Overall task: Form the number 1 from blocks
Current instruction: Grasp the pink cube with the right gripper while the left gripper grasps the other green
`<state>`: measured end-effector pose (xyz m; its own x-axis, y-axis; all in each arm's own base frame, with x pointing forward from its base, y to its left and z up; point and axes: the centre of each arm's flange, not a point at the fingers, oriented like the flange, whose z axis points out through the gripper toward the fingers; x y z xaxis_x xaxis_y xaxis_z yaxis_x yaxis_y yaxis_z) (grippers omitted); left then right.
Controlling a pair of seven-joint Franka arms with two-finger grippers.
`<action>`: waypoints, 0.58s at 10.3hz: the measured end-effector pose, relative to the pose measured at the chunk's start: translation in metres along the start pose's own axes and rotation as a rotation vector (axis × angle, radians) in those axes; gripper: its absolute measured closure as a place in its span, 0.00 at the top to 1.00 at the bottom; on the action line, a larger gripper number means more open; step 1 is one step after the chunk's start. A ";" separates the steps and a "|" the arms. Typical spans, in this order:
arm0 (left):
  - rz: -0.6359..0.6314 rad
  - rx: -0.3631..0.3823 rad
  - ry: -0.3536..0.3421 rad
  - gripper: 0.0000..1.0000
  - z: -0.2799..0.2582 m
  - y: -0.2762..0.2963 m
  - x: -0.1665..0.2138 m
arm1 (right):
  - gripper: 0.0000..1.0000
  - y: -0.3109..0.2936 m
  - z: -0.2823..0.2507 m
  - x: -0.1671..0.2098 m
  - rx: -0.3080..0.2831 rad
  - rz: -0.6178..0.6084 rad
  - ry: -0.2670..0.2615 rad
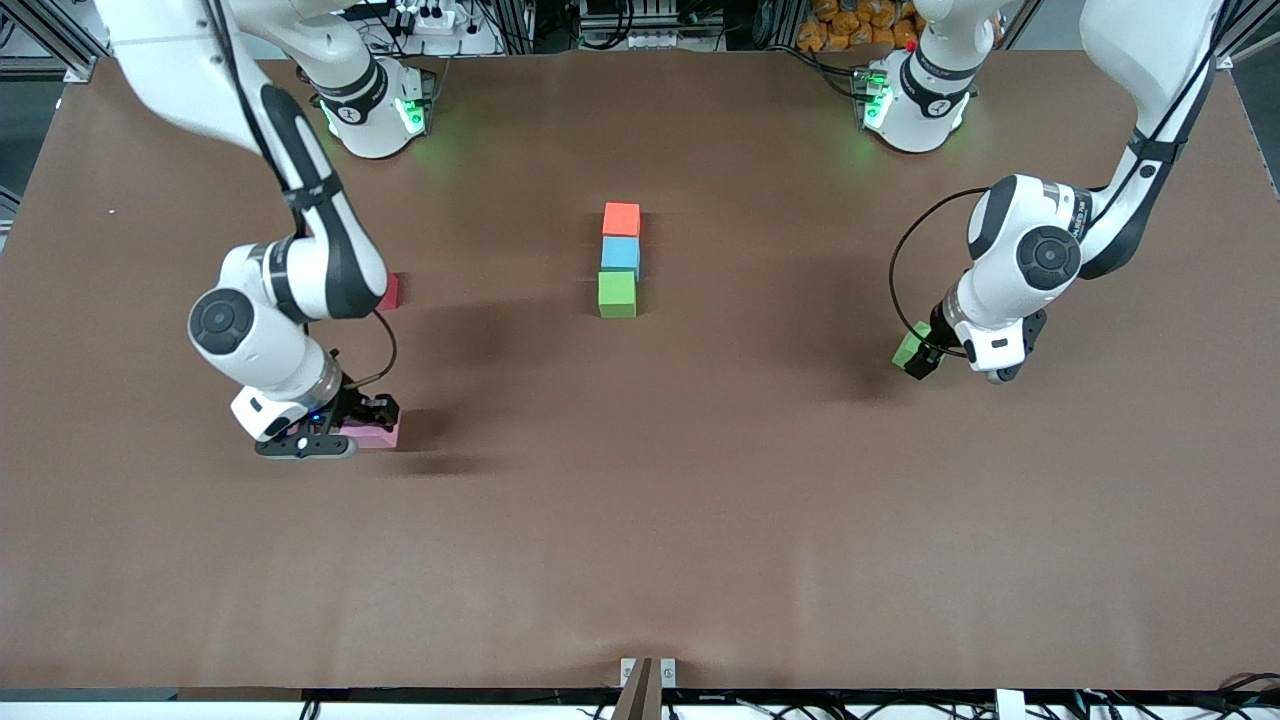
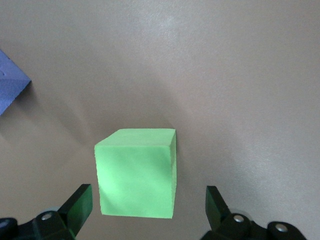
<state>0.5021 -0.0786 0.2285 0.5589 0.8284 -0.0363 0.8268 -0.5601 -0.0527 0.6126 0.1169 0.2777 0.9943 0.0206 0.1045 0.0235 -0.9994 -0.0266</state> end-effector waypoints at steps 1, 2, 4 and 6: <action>-0.001 -0.007 0.000 1.00 0.003 -0.002 -0.001 | 0.66 -0.019 -0.009 -0.002 0.000 -0.007 0.013; -0.002 -0.016 -0.001 1.00 0.007 -0.004 -0.003 | 0.66 -0.043 -0.016 -0.006 0.001 -0.004 0.023; -0.004 -0.026 -0.010 1.00 0.015 -0.007 -0.004 | 0.66 -0.098 -0.020 -0.021 0.007 0.020 0.029; -0.011 -0.026 -0.018 1.00 0.020 -0.008 -0.002 | 0.66 -0.149 -0.024 -0.038 0.020 0.056 0.035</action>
<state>0.4927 -0.0755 0.2087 0.5488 0.8342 -0.0537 0.8343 -0.5506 -0.0277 0.5684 0.2643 0.3015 0.9899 -0.0364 0.1371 -0.0294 -0.9982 -0.0530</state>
